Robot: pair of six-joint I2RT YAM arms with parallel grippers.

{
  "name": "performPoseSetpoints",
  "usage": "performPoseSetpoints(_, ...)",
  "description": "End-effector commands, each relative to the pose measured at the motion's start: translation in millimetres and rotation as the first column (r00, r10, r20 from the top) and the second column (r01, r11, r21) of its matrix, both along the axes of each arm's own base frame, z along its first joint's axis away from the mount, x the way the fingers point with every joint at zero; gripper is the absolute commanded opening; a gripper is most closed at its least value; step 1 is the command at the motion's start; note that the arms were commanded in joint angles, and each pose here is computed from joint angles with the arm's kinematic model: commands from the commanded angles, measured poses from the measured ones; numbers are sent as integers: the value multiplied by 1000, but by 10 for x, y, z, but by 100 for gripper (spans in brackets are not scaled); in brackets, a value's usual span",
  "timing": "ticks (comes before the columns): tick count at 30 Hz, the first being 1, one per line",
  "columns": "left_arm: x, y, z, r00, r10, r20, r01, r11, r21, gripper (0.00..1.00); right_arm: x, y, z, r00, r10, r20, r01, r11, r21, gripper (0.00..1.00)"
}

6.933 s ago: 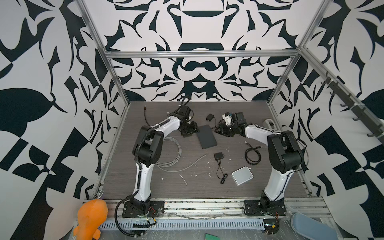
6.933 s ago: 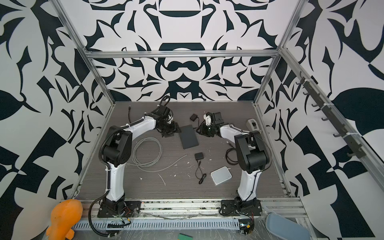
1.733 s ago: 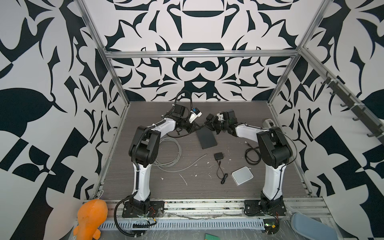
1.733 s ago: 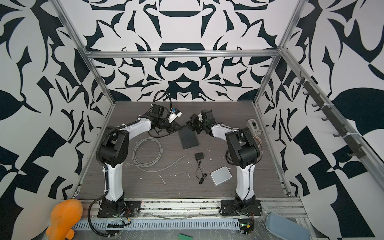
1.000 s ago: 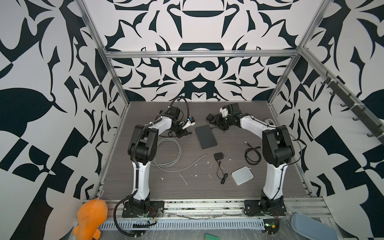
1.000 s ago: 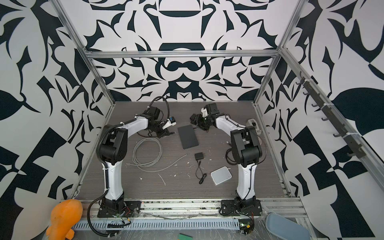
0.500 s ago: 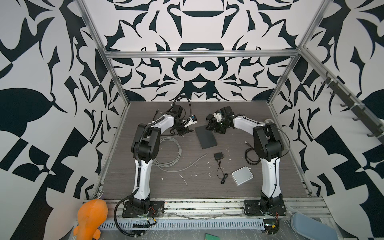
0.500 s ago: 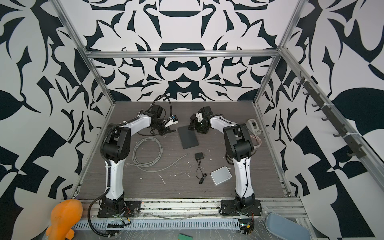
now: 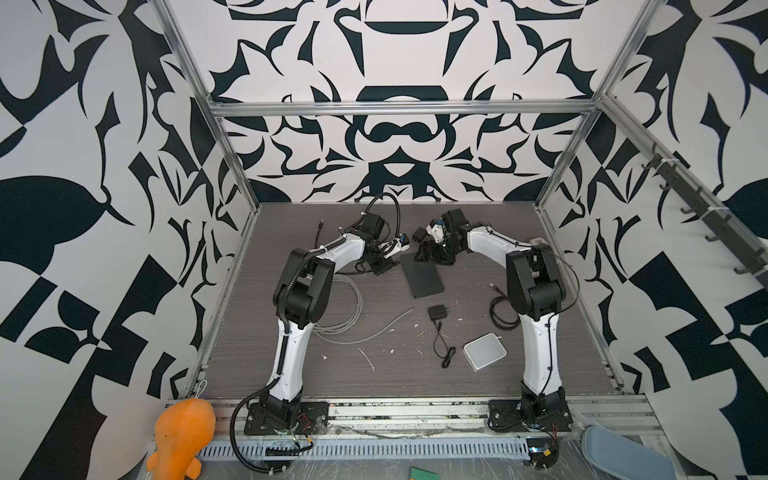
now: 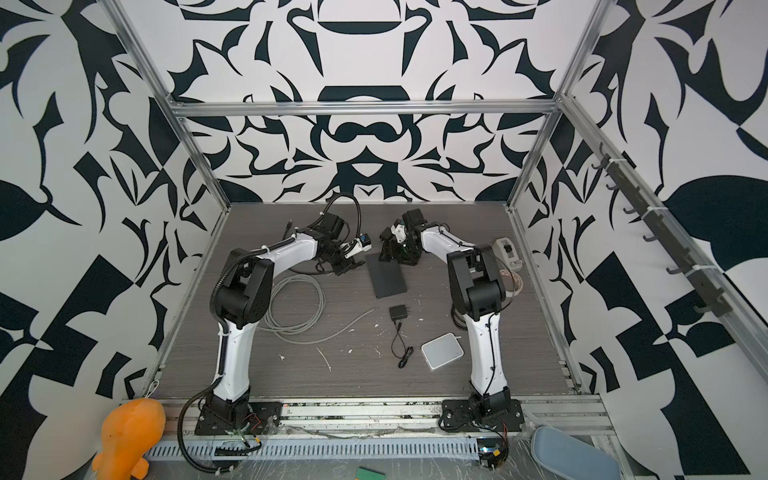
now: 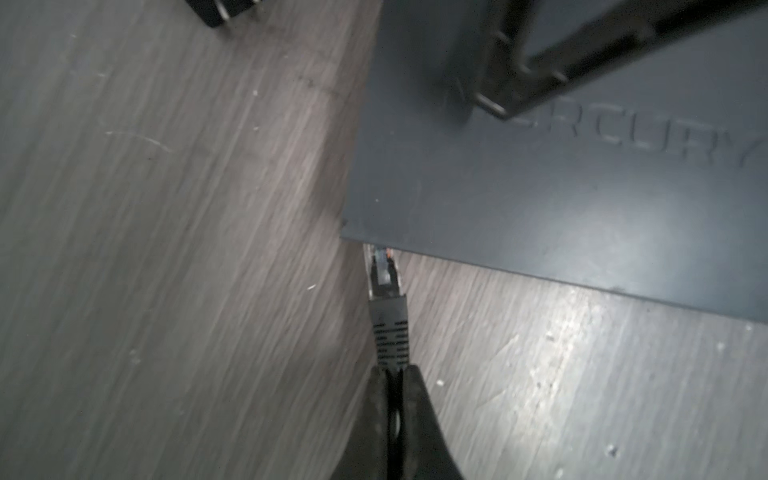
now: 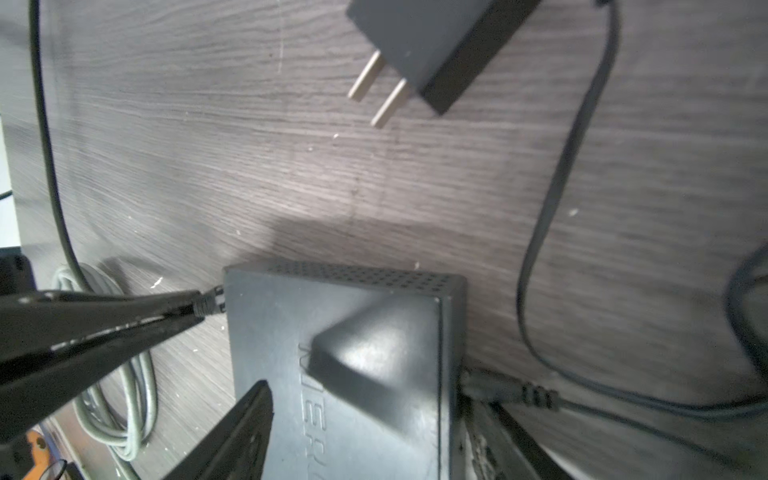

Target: Insert the plug into the switch port

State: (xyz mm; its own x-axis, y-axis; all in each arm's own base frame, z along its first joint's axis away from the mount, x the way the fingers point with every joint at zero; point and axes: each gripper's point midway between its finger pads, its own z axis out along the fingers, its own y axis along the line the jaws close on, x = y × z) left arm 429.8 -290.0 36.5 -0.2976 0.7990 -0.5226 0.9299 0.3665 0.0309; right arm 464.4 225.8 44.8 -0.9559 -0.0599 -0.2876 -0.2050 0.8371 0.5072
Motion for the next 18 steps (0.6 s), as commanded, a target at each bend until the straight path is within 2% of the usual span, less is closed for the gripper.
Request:
performPoseSetpoints(1,-139,-178,-3,999,-43,-30,42,998,-48,0,28,-40,117,997,74,24,-74,997,-6,76)
performPoseSetpoints(18,-81,-253,-121,1000,-7,13,9,993,-118,0,-244,37,-209,980,180,-80,-177,983,44,70)
